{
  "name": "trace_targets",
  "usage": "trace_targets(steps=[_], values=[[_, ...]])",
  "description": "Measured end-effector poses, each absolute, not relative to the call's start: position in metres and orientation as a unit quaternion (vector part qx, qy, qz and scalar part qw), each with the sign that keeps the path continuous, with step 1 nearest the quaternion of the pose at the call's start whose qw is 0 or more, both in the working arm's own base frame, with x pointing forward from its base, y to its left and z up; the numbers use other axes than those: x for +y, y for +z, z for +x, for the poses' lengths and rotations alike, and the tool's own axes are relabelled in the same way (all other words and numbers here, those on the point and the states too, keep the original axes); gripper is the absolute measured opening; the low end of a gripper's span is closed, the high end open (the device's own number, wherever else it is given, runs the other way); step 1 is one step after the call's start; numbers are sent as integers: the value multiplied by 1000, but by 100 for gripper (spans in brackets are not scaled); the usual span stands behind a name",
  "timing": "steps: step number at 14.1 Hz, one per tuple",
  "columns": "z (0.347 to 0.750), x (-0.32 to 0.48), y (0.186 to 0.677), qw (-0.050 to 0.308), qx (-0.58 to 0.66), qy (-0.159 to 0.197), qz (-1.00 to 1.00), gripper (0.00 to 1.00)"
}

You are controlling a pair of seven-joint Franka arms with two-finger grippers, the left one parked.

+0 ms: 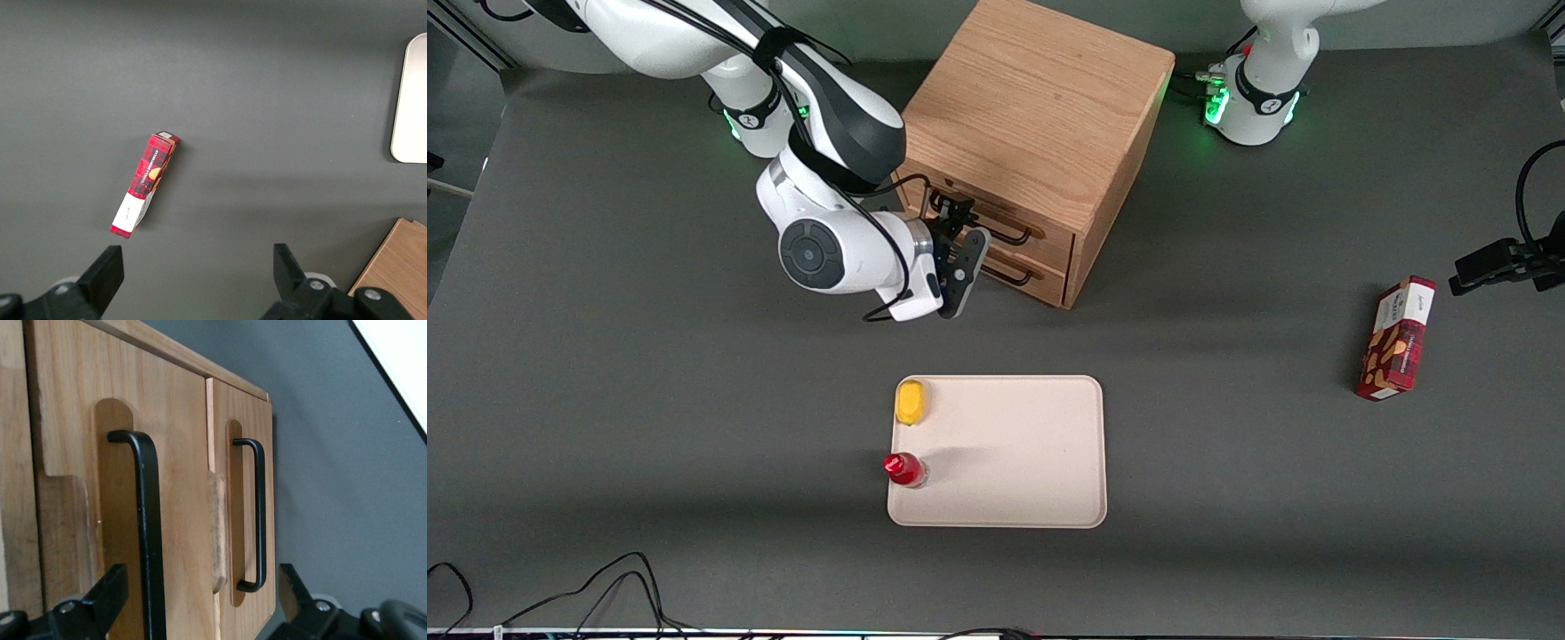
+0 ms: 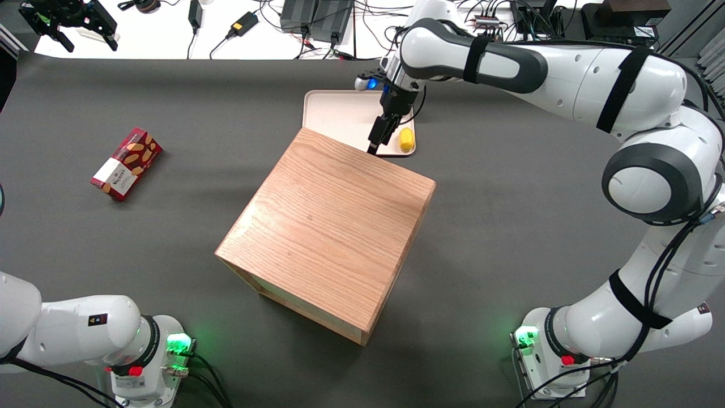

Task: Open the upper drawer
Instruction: 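Pull the upper drawer handle outward with the right gripper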

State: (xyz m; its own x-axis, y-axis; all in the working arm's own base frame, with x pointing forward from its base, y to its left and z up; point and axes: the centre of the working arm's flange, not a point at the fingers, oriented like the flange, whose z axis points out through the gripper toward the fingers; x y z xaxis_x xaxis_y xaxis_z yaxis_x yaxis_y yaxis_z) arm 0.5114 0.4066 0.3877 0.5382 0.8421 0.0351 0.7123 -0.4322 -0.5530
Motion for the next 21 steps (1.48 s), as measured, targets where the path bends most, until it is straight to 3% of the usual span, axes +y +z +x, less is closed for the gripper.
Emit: trace_targets(steps=[11, 17, 21], values=[[513, 404, 375, 253, -460, 110, -844, 100], [570, 361, 379, 244, -423, 74, -869, 100], [601, 334, 378, 245, -403, 78, -878, 100]])
